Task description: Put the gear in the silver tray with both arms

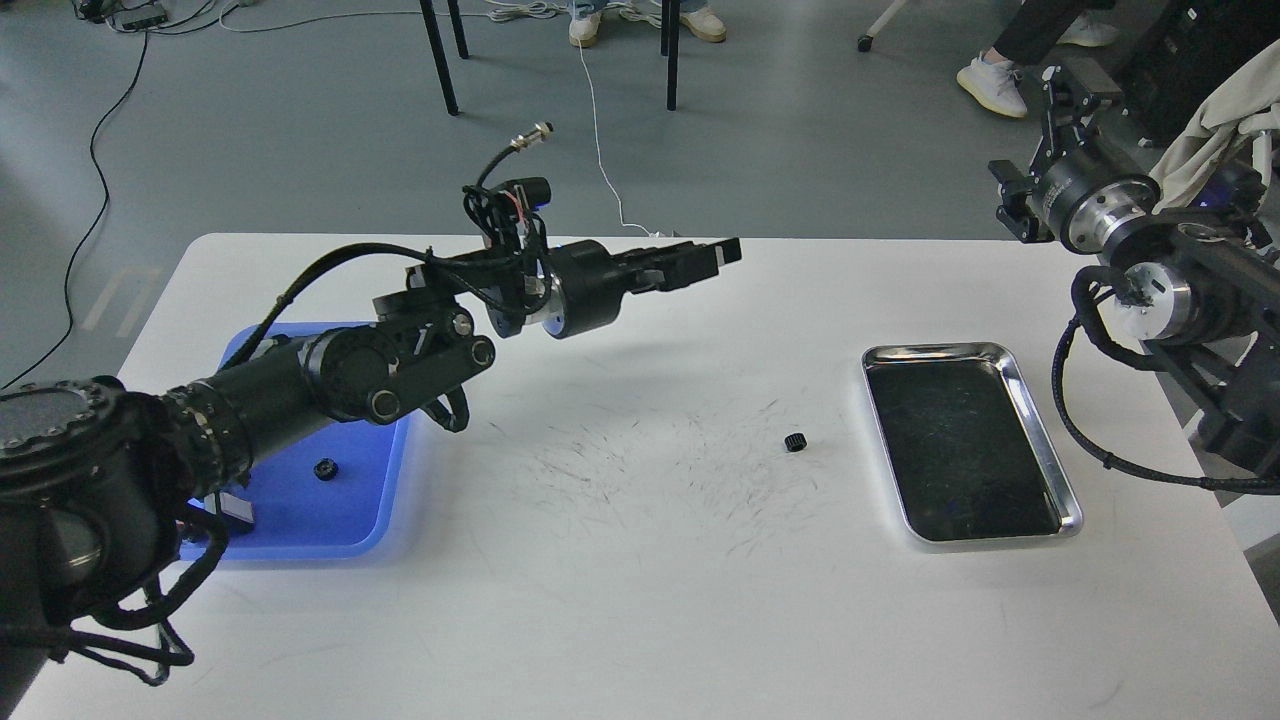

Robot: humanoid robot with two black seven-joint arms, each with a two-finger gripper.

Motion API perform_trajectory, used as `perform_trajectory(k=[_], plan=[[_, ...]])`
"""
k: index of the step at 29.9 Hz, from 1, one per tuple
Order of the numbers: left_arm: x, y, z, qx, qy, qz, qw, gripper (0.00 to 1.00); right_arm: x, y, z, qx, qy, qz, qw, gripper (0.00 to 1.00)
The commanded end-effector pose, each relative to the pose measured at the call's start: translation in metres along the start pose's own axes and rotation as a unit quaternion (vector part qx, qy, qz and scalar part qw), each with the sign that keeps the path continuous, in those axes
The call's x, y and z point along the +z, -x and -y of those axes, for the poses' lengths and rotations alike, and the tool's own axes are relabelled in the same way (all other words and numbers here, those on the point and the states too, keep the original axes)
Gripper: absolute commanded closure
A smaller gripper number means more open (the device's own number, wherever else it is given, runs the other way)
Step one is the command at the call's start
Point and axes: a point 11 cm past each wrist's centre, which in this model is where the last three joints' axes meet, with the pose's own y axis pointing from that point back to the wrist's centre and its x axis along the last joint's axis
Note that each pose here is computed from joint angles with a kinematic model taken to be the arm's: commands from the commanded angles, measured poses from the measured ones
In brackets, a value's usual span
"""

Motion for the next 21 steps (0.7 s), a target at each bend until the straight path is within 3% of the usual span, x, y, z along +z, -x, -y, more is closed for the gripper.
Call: perform_trajectory(k=[1, 3, 12, 21], plan=[[-0.023, -0.046, -0.036, 0.06, -0.028, -0.019, 0.998, 0.14, 0.0, -0.003, -0.007, -0.013, 0.009, -0.023, 1.0, 0.01], [-0.038, -0.064, -0.058, 0.094, -0.043, -0.04, 0.994, 0.09, 0.002, -0.004, -0.012, -0.024, 0.019, -0.048, 0.998, 0.01], [-0.086, -0.116, -0.148, 0.205, -0.101, -0.109, 0.967, 0.09, 0.015, -0.031, -0.032, -0.038, 0.091, -0.187, 0.977, 0.01], [-0.097, -0.131, -0.183, 0.229, -0.119, -0.121, 0.959, 0.09, -0.001, -0.024, -0.041, -0.101, 0.111, -0.365, 0.919, 0.02]])
